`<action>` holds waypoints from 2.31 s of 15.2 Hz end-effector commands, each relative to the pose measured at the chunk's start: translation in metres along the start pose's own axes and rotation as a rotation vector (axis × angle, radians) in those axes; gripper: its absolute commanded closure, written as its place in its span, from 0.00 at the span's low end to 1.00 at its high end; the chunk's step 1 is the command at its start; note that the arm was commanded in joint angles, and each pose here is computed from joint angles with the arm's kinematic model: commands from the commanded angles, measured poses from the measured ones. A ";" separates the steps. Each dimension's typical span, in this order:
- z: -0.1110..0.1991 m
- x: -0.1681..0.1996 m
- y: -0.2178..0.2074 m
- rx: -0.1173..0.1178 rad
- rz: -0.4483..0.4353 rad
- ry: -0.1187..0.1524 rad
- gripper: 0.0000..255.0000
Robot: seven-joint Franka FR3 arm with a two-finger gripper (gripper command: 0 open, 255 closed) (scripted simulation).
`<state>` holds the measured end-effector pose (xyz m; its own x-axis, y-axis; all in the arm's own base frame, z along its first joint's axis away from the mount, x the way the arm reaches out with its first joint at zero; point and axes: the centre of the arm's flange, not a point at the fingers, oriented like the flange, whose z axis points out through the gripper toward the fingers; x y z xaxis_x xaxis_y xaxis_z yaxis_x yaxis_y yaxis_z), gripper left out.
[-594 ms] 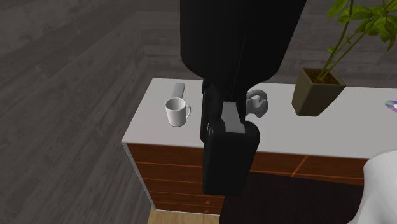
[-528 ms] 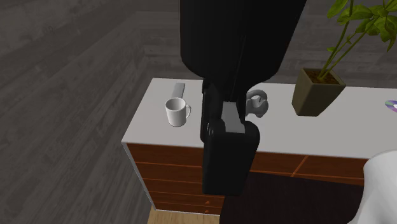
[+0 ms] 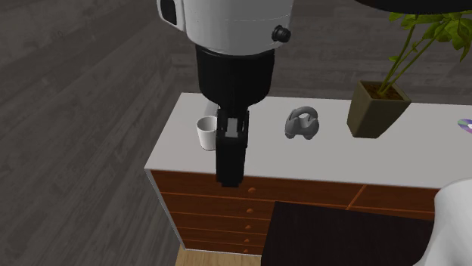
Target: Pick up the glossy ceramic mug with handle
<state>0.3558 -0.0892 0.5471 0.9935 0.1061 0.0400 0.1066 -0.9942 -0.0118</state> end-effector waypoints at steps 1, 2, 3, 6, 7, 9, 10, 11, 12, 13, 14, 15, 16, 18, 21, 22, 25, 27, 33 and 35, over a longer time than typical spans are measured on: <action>0.016 0.006 0.019 -0.005 -0.004 -0.005 0.00; 0.024 0.010 0.029 -0.008 -0.005 -0.008 0.00; 0.032 0.014 0.038 -0.010 -0.006 -0.012 0.00; 0.055 0.024 0.068 -0.017 -0.010 -0.021 0.00; 0.063 0.028 0.078 -0.019 -0.011 -0.024 0.00; 0.078 0.035 0.098 -0.024 -0.014 -0.030 0.00; 0.086 0.038 0.108 -0.026 -0.015 -0.033 0.00; 0.094 0.042 0.118 -0.029 -0.016 -0.036 0.00; 0.102 0.045 0.128 -0.031 -0.018 -0.039 0.00; 0.109 0.048 0.138 -0.033 -0.019 -0.042 0.00; 0.117 0.052 0.148 -0.036 -0.020 -0.045 0.00; 0.124 0.055 0.158 -0.038 -0.021 -0.048 0.00; 0.132 0.059 0.168 -0.040 -0.023 -0.051 0.00; 0.147 0.066 0.188 -0.045 -0.025 -0.057 0.00; 0.170 0.076 0.218 -0.052 -0.029 -0.066 0.00; 0.178 0.079 0.228 -0.054 -0.030 -0.069 0.00; 0.200 0.089 0.258 -0.061 -0.034 -0.079 0.00; 0.215 0.096 0.279 -0.066 -0.037 -0.085 0.00; 0.250 0.109 0.320 -0.075 -0.042 -0.097 0.00; 0.261 0.108 0.320 -0.075 -0.042 -0.097 0.00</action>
<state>0.5063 -0.3906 0.2919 0.9878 0.1445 -0.0582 0.1481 -0.9870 0.0629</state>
